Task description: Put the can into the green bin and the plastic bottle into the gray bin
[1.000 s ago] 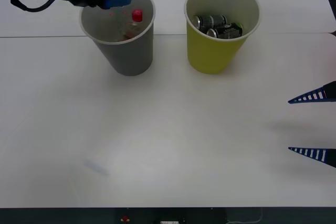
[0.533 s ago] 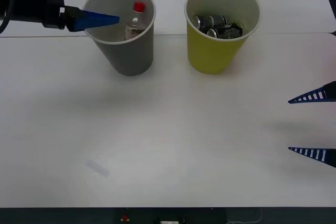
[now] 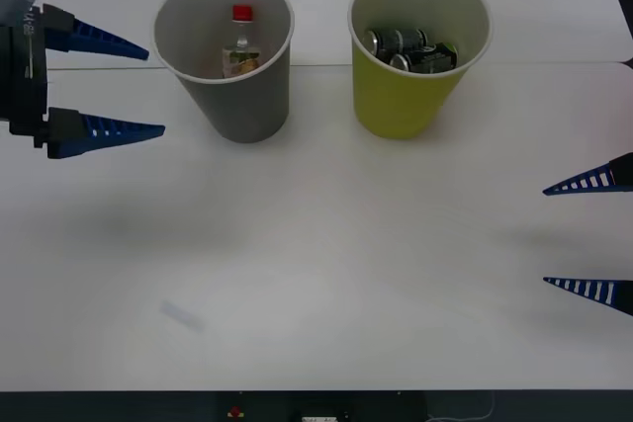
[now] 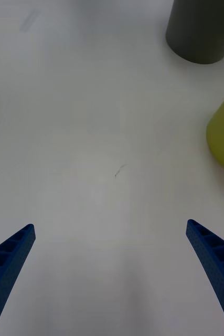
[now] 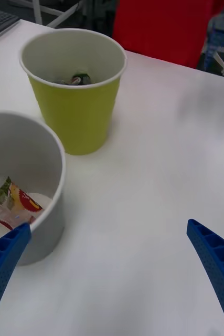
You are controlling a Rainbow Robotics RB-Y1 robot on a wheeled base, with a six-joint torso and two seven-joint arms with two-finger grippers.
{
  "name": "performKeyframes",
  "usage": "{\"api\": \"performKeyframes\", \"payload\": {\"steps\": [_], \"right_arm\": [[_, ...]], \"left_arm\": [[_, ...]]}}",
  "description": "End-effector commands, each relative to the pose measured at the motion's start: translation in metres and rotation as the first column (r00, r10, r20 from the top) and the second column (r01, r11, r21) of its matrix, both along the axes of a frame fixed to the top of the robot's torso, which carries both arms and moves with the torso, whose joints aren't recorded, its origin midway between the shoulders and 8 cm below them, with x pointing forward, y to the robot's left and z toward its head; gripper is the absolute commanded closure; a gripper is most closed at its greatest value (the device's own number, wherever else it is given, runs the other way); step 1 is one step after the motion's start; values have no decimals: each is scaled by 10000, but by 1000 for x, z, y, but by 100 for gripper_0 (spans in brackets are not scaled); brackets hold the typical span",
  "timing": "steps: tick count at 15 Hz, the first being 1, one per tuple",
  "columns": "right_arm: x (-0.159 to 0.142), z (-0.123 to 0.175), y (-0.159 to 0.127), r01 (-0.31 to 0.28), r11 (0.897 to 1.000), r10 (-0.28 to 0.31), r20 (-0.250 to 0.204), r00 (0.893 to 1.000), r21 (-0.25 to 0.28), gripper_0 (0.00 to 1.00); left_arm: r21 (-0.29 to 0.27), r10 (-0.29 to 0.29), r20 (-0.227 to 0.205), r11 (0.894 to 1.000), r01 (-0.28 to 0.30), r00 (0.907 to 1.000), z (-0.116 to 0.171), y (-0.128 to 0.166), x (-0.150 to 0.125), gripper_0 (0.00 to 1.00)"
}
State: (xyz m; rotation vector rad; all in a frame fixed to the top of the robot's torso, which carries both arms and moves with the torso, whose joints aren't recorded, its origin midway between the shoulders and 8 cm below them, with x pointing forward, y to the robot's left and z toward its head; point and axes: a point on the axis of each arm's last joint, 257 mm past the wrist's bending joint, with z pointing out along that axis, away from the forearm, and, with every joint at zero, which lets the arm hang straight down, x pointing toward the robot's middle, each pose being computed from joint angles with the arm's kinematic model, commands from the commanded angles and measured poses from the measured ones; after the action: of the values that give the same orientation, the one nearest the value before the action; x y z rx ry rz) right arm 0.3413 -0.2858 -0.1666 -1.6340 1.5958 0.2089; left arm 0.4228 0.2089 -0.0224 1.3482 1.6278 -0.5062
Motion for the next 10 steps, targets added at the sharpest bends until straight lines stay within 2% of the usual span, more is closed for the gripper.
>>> {"api": "performKeyframes", "payload": {"steps": [1,4,8,9,10], "right_arm": [[0,0,0,0,10000,0,0,10000,0,0],[0,0,0,0,10000,0,0,10000,0,0],[0,0,0,0,10000,0,0,10000,0,0],[0,0,0,0,10000,0,0,10000,0,0],[0,0,0,0,10000,0,0,10000,0,0]], "left_arm": [[692,-562,167,9961,549,9983,-20,20,-18,0],[1491,-1060,210,9836,1018,9941,-42,42,-36,0],[2632,-1854,401,9499,1686,9818,-72,68,-56,0],[2820,-1954,353,9428,1779,9801,-77,74,-60,0],[2890,-1947,169,9400,1816,9807,-82,79,-65,0]]}}
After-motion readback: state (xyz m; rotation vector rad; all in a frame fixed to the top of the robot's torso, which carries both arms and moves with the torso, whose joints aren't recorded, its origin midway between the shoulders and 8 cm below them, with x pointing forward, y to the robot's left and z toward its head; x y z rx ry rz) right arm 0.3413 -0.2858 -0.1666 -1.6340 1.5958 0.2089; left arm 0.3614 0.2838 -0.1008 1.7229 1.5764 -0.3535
